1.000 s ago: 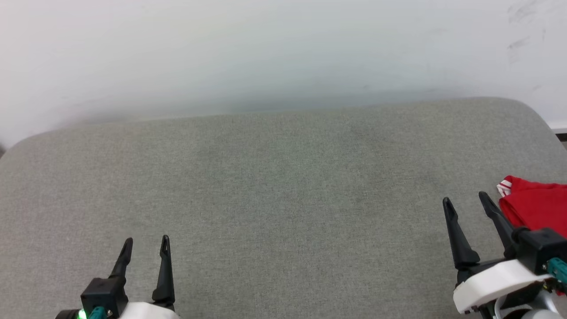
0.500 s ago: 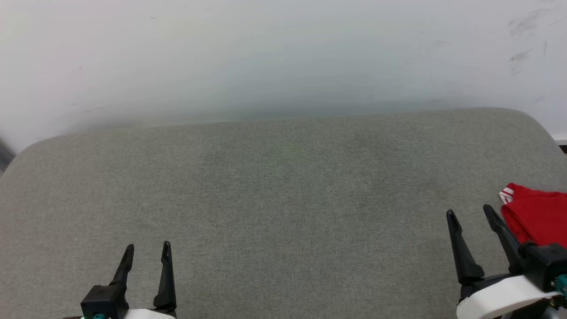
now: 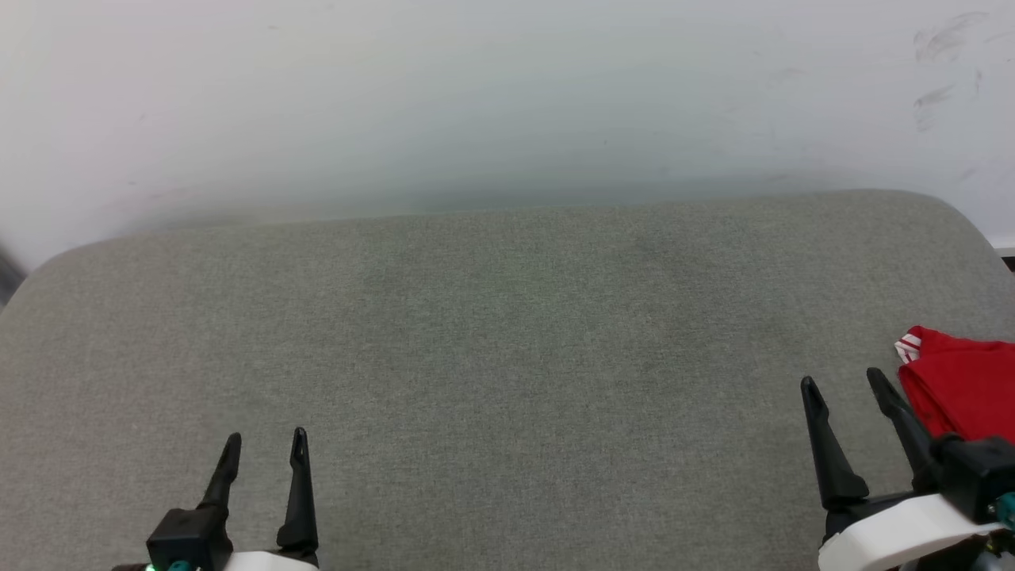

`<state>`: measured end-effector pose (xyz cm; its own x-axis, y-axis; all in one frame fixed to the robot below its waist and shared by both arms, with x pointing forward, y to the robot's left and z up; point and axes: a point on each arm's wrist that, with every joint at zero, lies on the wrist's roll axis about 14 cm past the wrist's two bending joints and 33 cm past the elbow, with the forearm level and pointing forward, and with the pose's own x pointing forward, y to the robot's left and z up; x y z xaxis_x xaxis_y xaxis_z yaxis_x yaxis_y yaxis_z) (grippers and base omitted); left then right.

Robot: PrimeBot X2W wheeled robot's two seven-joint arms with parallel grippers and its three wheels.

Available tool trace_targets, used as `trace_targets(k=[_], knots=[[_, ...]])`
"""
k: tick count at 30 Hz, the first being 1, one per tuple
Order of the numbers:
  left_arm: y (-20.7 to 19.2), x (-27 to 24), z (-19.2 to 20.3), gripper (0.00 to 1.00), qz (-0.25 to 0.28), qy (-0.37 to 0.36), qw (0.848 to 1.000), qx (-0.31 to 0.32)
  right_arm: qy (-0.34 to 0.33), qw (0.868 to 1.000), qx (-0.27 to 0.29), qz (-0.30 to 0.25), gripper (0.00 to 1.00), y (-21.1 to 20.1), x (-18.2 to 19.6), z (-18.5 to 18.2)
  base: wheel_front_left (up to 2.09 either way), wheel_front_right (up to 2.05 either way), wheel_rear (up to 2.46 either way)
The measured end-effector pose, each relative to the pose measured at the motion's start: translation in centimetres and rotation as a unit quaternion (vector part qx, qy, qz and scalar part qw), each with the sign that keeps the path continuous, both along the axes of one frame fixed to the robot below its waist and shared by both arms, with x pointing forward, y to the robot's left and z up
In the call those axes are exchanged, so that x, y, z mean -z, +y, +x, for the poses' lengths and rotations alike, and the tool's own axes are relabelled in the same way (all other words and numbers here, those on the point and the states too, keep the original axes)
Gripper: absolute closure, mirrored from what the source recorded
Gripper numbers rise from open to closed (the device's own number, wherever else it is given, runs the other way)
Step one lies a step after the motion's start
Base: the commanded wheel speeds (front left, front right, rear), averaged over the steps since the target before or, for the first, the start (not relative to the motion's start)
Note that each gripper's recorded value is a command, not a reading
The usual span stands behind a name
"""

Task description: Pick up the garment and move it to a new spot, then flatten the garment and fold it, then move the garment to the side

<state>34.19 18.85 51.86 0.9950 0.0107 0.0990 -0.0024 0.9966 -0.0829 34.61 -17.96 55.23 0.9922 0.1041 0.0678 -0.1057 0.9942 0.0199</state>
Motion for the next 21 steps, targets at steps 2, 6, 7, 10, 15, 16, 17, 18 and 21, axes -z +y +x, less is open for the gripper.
trace_targets(k=[2,6,7,10,15,16,17,18,21], knots=[[0.0,0.5,-0.1,1.0,-0.001,0.008,1.0,-0.001,0.008,1.0,0.0,0.003,1.0,0.0,0.5,-0.1,0.0,0.0,0.0],[0.0,1.9,-0.5,1.0,-0.02,0.032,0.999,-0.004,0.026,0.999,0.0,0.02,1.0,0.0,1.7,-0.2,0.0,0.0,0.0],[0.0,2.0,-0.5,1.0,-0.03,0.036,0.999,-0.005,0.028,0.999,-0.001,0.031,1.0,0.1,1.8,-0.2,0.0,0.0,0.0],[0.2,2.4,-0.4,1.0,-0.059,0.048,0.997,-0.009,0.035,0.997,-0.001,0.063,1.0,0.0,2.2,-0.2,0.0,0.0,0.0],[0.4,2.7,-0.1,1.0,-0.106,0.059,0.993,-0.012,0.045,0.993,-0.001,0.113,1.0,-0.1,2.7,-0.1,0.0,0.0,0.0],[0.5,2.8,0.0,1.0,-0.115,0.06,0.991,-0.012,0.048,0.991,-0.001,0.123,1.0,-0.1,2.8,-0.1,0.0,0.0,0.0],[0.6,2.9,0.0,1.0,-0.123,0.064,0.99,-0.014,0.049,0.99,-0.001,0.133,1.0,-0.2,2.9,0.0,0.0,0.0,0.0],[0.7,3.1,0.0,1.0,-0.132,0.067,0.989,-0.015,0.051,0.989,-0.001,0.141,1.0,-0.2,2.9,0.0,0.0,0.0,0.0],[0.8,3.1,0.3,1.0,-0.157,0.071,0.985,-0.016,0.051,0.984,-0.001,0.169,1.0,-0.2,2.9,0.3,0.0,0.0,0.0]])
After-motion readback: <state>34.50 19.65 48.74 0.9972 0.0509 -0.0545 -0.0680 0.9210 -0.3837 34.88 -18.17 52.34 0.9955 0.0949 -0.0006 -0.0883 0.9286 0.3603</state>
